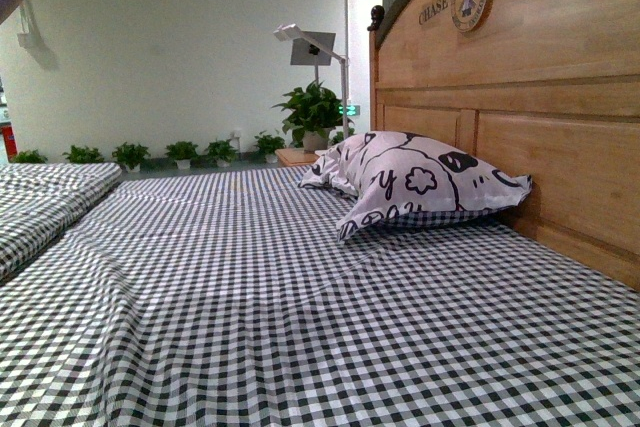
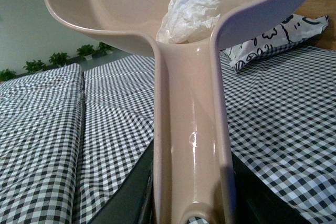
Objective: Clean up trash
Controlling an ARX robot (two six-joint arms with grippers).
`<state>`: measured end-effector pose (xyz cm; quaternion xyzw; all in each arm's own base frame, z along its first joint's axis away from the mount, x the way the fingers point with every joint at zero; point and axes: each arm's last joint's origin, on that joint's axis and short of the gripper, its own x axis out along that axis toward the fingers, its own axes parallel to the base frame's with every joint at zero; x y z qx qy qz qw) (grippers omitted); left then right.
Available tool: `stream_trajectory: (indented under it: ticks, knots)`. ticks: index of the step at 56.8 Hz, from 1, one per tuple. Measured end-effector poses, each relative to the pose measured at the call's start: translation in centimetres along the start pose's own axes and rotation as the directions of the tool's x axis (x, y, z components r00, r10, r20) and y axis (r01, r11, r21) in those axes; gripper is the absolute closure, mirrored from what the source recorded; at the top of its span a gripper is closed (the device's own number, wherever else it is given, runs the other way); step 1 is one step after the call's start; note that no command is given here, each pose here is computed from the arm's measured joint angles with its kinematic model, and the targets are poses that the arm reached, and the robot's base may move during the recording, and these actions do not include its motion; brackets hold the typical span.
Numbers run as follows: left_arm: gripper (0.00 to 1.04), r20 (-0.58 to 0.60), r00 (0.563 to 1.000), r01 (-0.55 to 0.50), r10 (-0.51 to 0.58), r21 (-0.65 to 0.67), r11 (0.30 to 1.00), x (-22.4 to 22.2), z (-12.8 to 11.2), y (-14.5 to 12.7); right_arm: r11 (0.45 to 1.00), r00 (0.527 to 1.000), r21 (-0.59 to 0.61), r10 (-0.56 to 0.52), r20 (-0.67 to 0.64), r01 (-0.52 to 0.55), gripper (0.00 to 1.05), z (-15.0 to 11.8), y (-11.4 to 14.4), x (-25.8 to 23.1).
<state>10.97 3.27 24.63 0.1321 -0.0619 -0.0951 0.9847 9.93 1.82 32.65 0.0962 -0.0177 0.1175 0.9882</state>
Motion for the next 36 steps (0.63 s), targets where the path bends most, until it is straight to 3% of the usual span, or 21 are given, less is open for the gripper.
stream_trajectory:
  ticks: [36]
  knots:
    - [0.78, 0.0, 1.0, 0.0, 0.0, 0.0, 1.0, 0.0, 0.0, 0.0, 1.0, 1.0, 0.0, 0.0, 0.0, 0.0, 0.86, 0.0, 0.0, 0.0]
